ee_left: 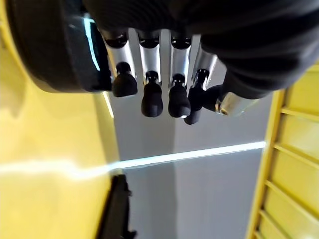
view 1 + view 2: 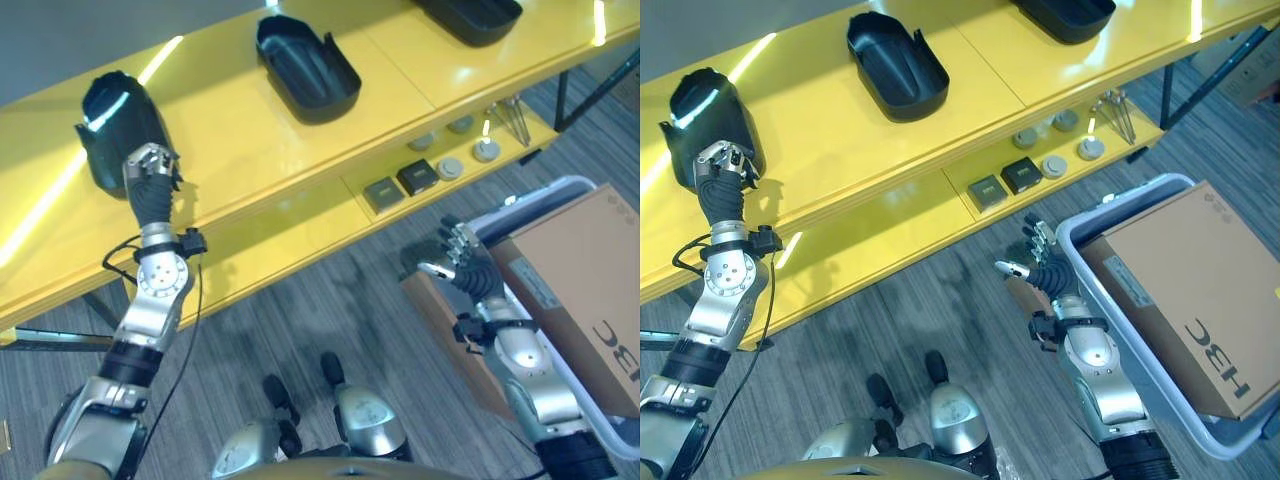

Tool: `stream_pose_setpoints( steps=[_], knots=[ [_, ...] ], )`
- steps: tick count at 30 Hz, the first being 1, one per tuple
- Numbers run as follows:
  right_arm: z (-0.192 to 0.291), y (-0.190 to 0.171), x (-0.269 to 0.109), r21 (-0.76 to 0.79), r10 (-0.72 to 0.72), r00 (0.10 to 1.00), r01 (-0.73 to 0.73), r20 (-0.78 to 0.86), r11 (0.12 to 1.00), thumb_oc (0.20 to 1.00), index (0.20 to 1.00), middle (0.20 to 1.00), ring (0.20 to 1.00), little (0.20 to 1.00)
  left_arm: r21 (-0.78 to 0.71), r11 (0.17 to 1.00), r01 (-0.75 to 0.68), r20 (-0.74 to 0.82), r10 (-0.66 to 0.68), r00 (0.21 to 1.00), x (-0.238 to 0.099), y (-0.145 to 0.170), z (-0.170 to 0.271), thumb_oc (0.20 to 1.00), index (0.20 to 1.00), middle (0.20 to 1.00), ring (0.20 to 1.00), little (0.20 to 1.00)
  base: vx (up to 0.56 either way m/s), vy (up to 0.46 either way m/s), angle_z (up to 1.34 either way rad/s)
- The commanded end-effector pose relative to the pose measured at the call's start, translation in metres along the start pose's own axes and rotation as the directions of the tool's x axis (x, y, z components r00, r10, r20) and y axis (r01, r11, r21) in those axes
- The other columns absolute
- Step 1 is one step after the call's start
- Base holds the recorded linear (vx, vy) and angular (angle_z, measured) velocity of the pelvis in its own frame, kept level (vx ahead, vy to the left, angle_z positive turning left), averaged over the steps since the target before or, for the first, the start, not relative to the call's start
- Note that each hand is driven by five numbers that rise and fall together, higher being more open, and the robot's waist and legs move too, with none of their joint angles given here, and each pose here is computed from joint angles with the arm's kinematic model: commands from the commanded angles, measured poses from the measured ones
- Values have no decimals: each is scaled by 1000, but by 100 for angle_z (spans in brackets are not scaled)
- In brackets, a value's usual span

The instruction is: Move parts from the plastic box to the shelf.

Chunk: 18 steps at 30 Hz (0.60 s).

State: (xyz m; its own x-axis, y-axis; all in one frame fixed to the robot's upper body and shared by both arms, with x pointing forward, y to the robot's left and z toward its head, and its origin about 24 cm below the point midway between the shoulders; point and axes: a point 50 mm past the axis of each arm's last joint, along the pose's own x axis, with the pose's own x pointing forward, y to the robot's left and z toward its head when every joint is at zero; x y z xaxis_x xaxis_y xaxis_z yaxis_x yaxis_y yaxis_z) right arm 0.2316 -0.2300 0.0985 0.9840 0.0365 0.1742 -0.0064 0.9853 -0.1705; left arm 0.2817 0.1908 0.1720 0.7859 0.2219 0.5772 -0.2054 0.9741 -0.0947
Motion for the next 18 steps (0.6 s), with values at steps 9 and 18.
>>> stream_pose_setpoints(
  steps=[9, 18],
  knots=[
    [23, -11, -11, 6, -106, 987, 106, 119, 994, 1000, 1000, 1000, 1000, 1000, -106, 986, 125, -52, -131, 990, -35, 26, 18, 1000, 1000, 1000, 1000, 1000, -71, 7, 13],
    [12, -10, -8, 7, -80, 996, 79, 47, 997, 1000, 1000, 1000, 1000, 1000, -253, 961, -113, -312, 29, 950, -72, 70, -5, 1000, 1000, 1000, 1000, 1000, -78, 20, 23]
  ],
)
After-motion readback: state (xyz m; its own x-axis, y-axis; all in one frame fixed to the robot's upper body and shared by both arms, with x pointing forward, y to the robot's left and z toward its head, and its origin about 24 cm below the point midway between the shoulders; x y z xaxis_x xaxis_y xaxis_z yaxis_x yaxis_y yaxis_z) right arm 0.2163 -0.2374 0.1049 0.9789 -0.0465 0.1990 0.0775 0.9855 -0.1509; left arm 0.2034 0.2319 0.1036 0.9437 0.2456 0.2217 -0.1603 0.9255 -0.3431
